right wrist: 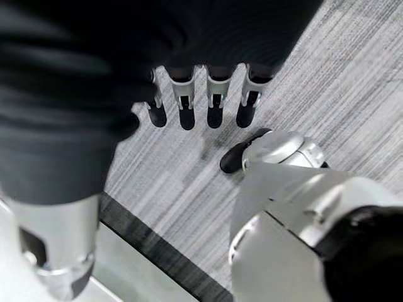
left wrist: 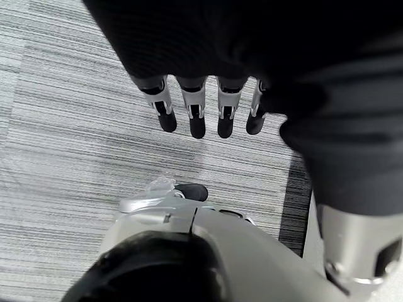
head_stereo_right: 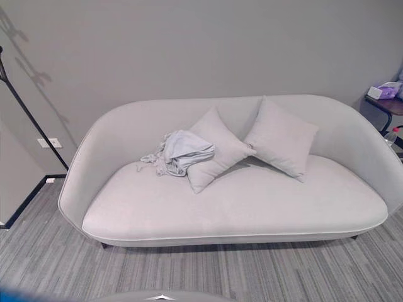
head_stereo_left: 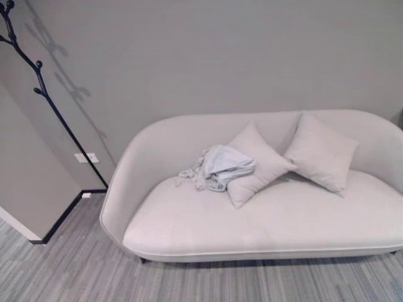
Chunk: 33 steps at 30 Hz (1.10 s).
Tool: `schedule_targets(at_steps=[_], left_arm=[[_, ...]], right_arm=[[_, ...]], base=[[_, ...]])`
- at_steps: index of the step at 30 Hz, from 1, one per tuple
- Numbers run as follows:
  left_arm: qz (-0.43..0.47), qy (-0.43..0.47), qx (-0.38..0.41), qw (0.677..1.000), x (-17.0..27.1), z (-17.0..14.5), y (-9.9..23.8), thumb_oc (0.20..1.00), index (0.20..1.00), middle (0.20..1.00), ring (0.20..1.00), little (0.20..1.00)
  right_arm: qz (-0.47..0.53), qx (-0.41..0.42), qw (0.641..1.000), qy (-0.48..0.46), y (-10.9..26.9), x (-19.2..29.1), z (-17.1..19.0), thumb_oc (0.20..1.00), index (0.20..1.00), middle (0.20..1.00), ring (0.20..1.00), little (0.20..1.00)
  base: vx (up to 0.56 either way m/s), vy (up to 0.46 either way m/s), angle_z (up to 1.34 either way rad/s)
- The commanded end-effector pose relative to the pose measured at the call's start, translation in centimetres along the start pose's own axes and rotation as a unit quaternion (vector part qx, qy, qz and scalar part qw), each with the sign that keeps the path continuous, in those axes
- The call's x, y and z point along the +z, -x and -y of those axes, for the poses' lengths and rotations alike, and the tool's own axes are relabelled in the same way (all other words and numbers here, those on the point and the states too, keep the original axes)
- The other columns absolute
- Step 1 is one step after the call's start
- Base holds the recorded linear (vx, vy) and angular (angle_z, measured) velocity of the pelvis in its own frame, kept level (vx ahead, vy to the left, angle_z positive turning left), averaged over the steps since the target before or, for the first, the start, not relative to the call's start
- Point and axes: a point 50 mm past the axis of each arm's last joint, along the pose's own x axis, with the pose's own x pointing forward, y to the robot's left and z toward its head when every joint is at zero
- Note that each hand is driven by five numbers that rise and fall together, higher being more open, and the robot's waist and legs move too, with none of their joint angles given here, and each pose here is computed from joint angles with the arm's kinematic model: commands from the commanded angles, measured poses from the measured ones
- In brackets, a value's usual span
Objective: Hang the clothes on the sofa on the clothes rack.
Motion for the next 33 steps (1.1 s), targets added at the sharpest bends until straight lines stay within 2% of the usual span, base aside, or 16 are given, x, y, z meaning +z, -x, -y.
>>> schedule_targets(at_steps=[1, 25, 32, 33], left_arm=[[0.005, -0.031, -0.018, 0.999, 1.8, 1.2, -0.2, 1.0, 1.0, 1.0, 1.0, 1.0], [0.002, -0.034, -0.019, 0.999, 1.6, 1.3, -0.2, 1.0, 1.0, 1.0, 1.0, 1.0], [0.063, -0.025, -0.03, 0.997, 5.2, 2.7, -0.2, 1.0, 1.0, 1.0, 1.0, 1.0], [0.069, 0.022, -0.032, 0.997, 5.4, 2.9, -0.2, 1.0, 1.0, 1.0, 1.0, 1.0]], right_arm=[[-0.013, 0.025, 0.999, 0.017, -0.2, 0.3, -2.8, 1.0, 1.0, 1.0, 1.0, 1.0], [-0.021, 0.026, 0.997, 0.063, -0.2, 0.3, -2.7, 1.0, 1.0, 1.0, 1.0, 1.0], [0.011, 0.023, 0.996, 0.089, 0.2, 3.1, -3.3, 1.0, 1.0, 1.0, 1.0, 1.0], [0.01, 0.013, 0.996, 0.091, 0.4, 3.6, -2.8, 1.0, 1.0, 1.0, 1.0, 1.0]], base=[[0.0, -0.007, 0.04], [0.0, -0.002, 0.01], [-0.1, -0.016, 0.12], [0.09, 0.098, 0.22]])
